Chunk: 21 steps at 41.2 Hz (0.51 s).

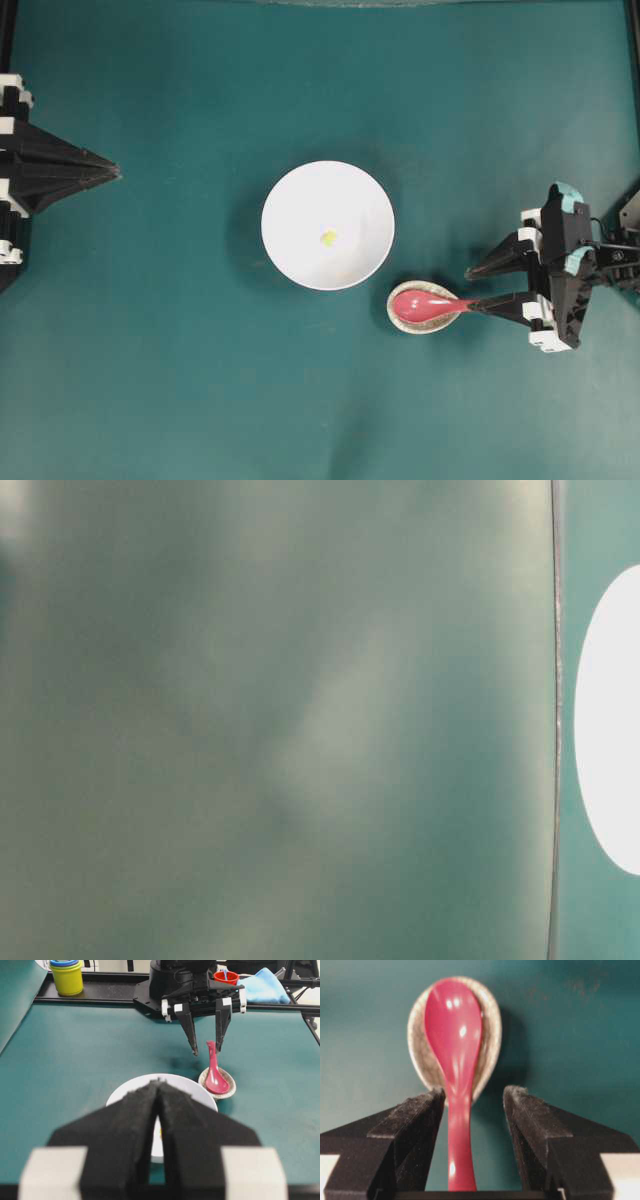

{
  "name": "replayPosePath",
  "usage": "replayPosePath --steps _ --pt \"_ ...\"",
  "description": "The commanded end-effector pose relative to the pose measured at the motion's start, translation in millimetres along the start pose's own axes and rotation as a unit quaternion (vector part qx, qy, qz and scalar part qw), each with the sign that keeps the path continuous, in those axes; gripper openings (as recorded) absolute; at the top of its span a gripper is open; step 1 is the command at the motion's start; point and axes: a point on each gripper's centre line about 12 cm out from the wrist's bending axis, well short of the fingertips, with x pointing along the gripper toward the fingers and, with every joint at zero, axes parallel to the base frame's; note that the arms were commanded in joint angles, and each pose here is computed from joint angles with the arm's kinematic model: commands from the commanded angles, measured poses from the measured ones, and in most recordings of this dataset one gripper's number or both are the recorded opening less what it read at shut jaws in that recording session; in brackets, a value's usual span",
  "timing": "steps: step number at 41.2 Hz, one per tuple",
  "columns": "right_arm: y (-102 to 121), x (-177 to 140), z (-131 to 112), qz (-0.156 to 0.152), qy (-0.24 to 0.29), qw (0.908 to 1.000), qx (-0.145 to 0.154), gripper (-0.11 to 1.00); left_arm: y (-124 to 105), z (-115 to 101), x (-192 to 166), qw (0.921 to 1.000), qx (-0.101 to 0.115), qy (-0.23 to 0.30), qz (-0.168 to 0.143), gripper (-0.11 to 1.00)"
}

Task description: Scoop the yellow hexagonal prism block from the bowl with a spoon using the right arm.

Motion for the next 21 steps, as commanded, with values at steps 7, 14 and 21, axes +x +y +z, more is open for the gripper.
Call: replayPosePath --steps 7,14,21 --pt "5 -2 17 0.011 -0.072 0.9973 -0.008 0.56 0 12 1 0.9999 0.002 -0.015 0.001 0.03" --pt "7 -5 14 0.018 -0.101 0.9943 -0.030 0.56 0 15 -1 0.9997 0.006 -0.023 0.001 0.03" --pt "3 -3 2 0.011 -0.112 0.9923 -0.050 0.56 0 16 -2 0.9997 0.006 -0.025 0.001 0.03"
